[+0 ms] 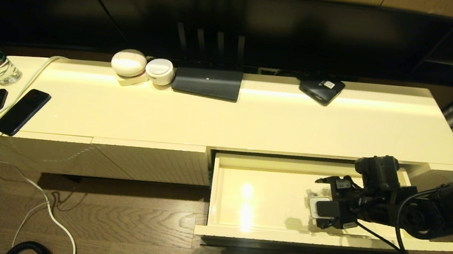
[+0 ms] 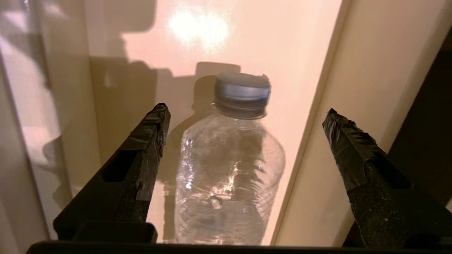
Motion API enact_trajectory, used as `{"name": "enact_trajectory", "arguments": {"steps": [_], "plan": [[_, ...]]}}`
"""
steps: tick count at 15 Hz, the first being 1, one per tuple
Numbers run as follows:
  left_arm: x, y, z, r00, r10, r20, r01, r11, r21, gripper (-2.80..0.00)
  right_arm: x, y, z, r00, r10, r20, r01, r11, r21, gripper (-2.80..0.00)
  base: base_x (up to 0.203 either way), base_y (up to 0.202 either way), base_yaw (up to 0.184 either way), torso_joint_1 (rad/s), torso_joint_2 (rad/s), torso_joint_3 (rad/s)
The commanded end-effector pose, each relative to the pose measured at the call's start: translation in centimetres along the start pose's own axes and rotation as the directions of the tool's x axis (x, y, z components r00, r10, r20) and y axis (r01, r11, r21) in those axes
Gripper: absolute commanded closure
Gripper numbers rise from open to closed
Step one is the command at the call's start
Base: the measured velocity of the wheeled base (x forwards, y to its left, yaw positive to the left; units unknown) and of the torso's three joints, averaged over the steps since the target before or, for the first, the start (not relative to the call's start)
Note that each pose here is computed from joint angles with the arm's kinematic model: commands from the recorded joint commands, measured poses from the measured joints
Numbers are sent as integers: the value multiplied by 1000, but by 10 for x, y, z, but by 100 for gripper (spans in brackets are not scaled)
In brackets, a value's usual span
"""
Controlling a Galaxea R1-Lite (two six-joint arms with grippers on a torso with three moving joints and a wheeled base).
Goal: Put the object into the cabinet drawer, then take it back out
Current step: Put the mineral water in the drawer
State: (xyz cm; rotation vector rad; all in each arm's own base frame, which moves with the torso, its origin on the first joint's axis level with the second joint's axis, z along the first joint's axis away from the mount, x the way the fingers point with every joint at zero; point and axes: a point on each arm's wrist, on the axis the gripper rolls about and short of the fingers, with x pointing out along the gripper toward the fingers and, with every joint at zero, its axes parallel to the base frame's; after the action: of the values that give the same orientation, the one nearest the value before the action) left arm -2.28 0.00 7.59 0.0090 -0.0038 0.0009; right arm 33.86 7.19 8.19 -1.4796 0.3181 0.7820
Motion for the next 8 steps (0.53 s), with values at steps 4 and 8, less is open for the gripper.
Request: {"name": "enact_trajectory", "arguments": {"steps": [4,8], "plan": [[0,0,0,1000,1,-1,-1,1000,0,0,-22,-23,4,996,-88,9,88,996,-9,-280,0,0,0,0,0,0],[0,0,0,1000,1,-1,-1,1000,0,0,-53,-36,5,987,-160,7,160,987,-13,-280,0,0,0,0,0,0]]}}
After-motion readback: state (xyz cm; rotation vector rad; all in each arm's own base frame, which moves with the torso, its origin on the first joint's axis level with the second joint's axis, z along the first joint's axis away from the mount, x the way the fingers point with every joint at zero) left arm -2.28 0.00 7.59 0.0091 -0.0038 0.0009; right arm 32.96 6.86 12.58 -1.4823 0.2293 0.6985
